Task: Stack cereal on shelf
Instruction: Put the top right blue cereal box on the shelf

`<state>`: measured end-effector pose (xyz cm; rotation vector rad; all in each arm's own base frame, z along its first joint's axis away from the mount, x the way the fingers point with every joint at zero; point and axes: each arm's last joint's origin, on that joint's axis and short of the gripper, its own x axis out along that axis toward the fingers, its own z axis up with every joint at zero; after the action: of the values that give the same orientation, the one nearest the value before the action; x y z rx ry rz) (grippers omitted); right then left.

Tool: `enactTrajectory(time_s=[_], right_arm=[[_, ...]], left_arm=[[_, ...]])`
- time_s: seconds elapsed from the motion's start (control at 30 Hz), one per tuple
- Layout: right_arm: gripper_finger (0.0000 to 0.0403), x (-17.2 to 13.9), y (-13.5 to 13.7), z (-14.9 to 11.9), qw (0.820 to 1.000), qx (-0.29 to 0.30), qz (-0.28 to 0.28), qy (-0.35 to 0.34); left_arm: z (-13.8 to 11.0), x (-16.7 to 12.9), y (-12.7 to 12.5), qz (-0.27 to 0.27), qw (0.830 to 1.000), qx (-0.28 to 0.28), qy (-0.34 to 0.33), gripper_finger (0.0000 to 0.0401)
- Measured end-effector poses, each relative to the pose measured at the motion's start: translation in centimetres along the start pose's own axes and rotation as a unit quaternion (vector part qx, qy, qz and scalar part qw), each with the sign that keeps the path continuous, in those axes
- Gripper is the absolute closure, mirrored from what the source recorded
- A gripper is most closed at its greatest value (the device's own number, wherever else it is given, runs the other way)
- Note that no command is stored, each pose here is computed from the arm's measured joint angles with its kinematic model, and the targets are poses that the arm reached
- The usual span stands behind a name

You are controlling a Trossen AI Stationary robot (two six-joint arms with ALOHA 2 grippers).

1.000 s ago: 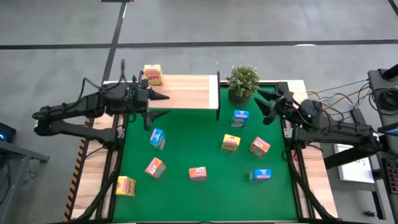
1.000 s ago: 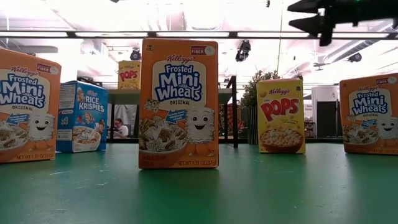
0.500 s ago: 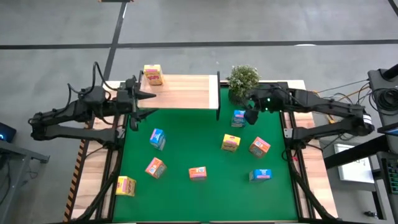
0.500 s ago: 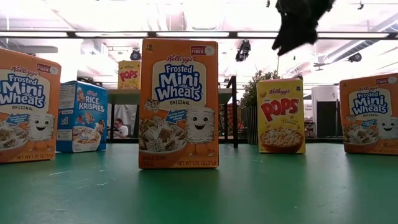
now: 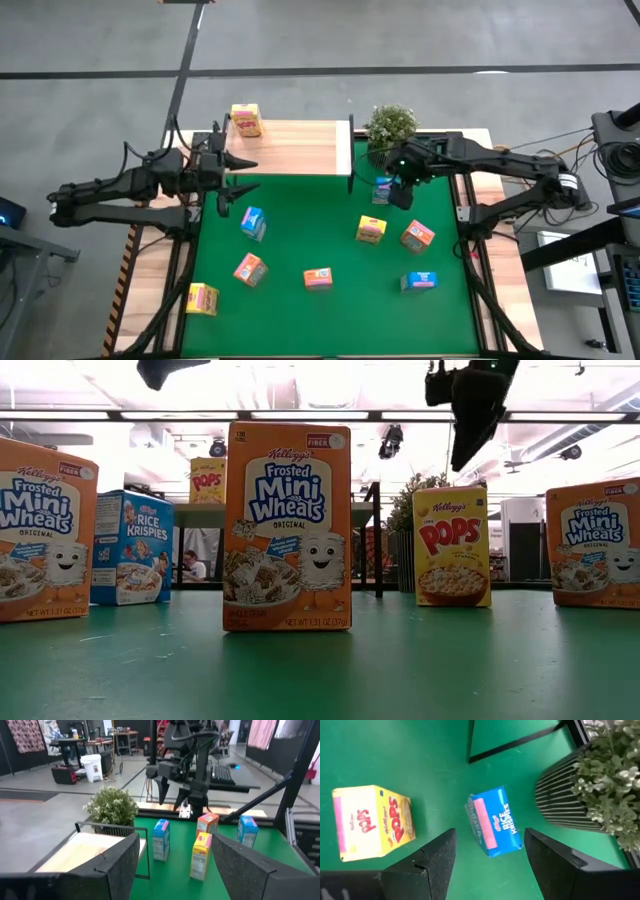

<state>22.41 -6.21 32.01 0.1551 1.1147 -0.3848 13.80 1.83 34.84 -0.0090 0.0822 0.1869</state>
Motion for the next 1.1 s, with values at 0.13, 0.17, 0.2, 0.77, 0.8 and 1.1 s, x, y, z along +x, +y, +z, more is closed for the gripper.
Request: enactTrajectory(time_s=[0.13, 0.17, 0.2, 0.77, 0.8, 1.1], right_arm=[[0.0178, 1.1, -0.1, -0.2, 0.999, 0.012, -0.031, 0.008], [0.0176, 1.4, -0.1, -0.2, 0.999, 0.009, -0.041, 0.010], [0.0173, 1.5, -0.1, -0.2, 0.999, 0.005, -0.046, 0.009], [0.0126, 5.6, 0.2, -1.6, 0.997, -0.078, -0.021, 0.009], [0.0126, 5.8, 0.1, -1.6, 0.997, -0.078, -0.022, 0.005], [0.0140, 7.8, -0.7, -2.7, 0.996, -0.085, -0.028, 0.013]], left_arm=[[-0.6, 0.1, 0.0, -0.008, 1.000, -0.003, -0.003, 0.0170], [-0.6, 0.0, 0.0, -0.008, 1.000, -0.003, -0.004, 0.0170], [-0.6, 0.0, 0.0, -0.009, 1.000, -0.003, -0.005, 0.0170], [0.3, -0.5, -0.1, -0.024, 0.999, 0.010, -0.035, 0.0170], [0.4, -0.5, -0.1, -0.024, 0.999, 0.010, -0.037, 0.0170], [0.5, -0.5, -0.1, -0.023, 0.999, 0.010, -0.041, 0.0170]])
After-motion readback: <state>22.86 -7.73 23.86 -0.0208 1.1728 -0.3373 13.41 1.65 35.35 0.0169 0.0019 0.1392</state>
